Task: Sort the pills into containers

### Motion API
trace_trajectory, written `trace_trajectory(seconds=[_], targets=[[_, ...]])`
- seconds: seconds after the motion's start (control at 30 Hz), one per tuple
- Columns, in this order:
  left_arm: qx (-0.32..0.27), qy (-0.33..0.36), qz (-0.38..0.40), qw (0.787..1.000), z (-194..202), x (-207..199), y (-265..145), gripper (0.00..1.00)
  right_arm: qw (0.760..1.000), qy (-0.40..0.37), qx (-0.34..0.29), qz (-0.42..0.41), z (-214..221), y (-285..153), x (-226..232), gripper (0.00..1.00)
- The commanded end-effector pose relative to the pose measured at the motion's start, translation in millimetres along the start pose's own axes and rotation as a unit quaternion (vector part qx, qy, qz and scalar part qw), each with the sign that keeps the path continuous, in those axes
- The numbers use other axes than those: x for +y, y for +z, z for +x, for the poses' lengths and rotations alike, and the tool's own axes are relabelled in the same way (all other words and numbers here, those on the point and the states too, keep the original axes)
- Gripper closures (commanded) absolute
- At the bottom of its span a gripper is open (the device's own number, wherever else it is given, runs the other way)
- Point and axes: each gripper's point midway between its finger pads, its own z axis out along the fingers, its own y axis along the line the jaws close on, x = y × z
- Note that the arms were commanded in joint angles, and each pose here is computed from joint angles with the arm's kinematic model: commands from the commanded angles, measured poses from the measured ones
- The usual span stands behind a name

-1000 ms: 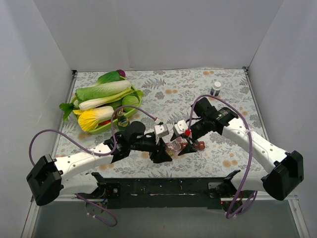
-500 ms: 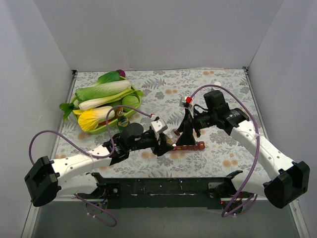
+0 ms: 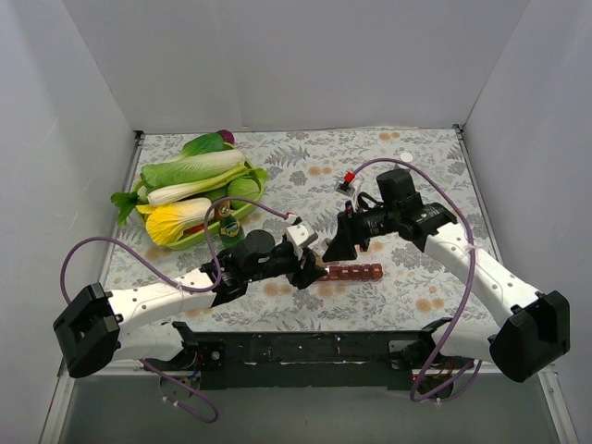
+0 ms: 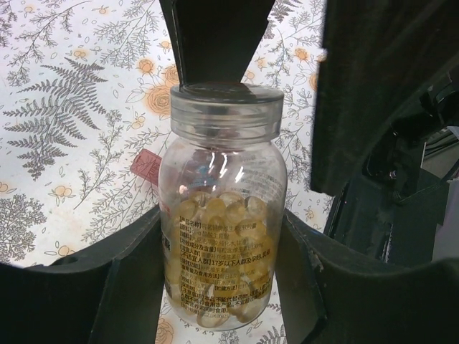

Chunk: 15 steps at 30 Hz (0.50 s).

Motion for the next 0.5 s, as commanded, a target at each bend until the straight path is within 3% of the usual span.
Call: trace_trajectory(seconds=[0.0,0.13,0.17,0.27,0.33,0.37,0.4,0.47], targets=[[-0.031,0.011,0.005,0.999,-24,-4,3,1.0,1.0,-0.007,-0.016,-0.002,-13,1,1,0.33],[-0.025,0.01,0.008,1.0,-22,-4,3,1.0,1.0,-0.013,-0.018,-0.012,-15,1,3,0.47],[-0.024,0.011,0.009,1.0,-20,-5,3,1.0,1.0,-0.022,-0.017,-0.015,-14,1,4,0.61],[-0.019,0.01,0.018,1.0,-18,-8,2,1.0,0.997,-0.055,-0.009,-0.049,-11,1,13,0.86],[-0.018,0.007,0.045,0.999,-18,-18,0,1.0,0.975,-0.191,-0.01,-0.115,-12,-4,29,0.93],[-0.016,0.004,0.055,0.998,-17,-22,-1,1.0,0.972,-0.188,0.02,-0.142,8,-10,39,0.95],[-0.014,0.0,0.083,0.996,-17,-32,-2,1.0,0.944,-0.287,0.017,-0.16,8,-8,36,0.96],[-0.015,-0.007,0.113,0.993,-19,-43,-6,1.0,0.925,-0.33,0.043,-0.186,20,-14,49,0.99]])
